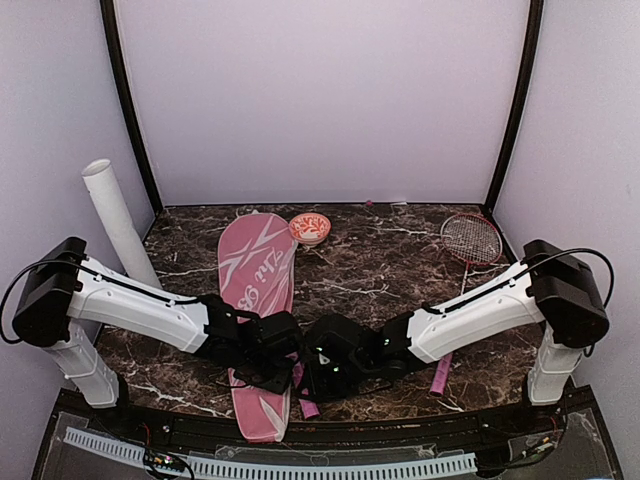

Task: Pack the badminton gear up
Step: Adjust the racket in the racket bag.

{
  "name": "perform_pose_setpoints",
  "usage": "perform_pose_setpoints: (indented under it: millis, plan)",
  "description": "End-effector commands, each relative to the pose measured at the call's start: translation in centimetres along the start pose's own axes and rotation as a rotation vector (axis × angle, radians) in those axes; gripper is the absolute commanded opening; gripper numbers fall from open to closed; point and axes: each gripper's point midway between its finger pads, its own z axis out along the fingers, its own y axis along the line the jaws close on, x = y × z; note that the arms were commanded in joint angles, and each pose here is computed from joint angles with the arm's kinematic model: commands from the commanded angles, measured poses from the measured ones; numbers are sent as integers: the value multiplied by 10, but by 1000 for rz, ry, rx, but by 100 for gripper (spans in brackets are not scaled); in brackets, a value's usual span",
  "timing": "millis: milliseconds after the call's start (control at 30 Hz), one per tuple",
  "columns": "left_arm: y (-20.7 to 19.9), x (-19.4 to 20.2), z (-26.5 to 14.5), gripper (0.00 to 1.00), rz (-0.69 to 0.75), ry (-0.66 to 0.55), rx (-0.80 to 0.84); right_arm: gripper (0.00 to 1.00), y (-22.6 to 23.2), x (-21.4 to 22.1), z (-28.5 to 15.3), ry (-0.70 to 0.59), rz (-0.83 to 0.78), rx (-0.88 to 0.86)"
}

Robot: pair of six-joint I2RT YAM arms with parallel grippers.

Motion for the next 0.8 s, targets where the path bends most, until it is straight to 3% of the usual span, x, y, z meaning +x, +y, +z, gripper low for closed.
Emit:
perform_pose_setpoints:
  millis: [0, 333, 500, 767]
  plan:
    - [8, 7, 1, 30, 38, 31, -50, 13, 27, -22, -6, -82, -24, -75]
    - [9, 6, 1, 0, 39, 26, -56, 13, 25, -24, -7, -94, -22, -63]
    - [-2, -7, -13, 0, 40, -40, 5, 13, 19, -24, -14, -108, -8, -43]
    - [-43, -29, -42, 0, 65, -192, 283, 13, 14, -26, -28, -134, 5, -54]
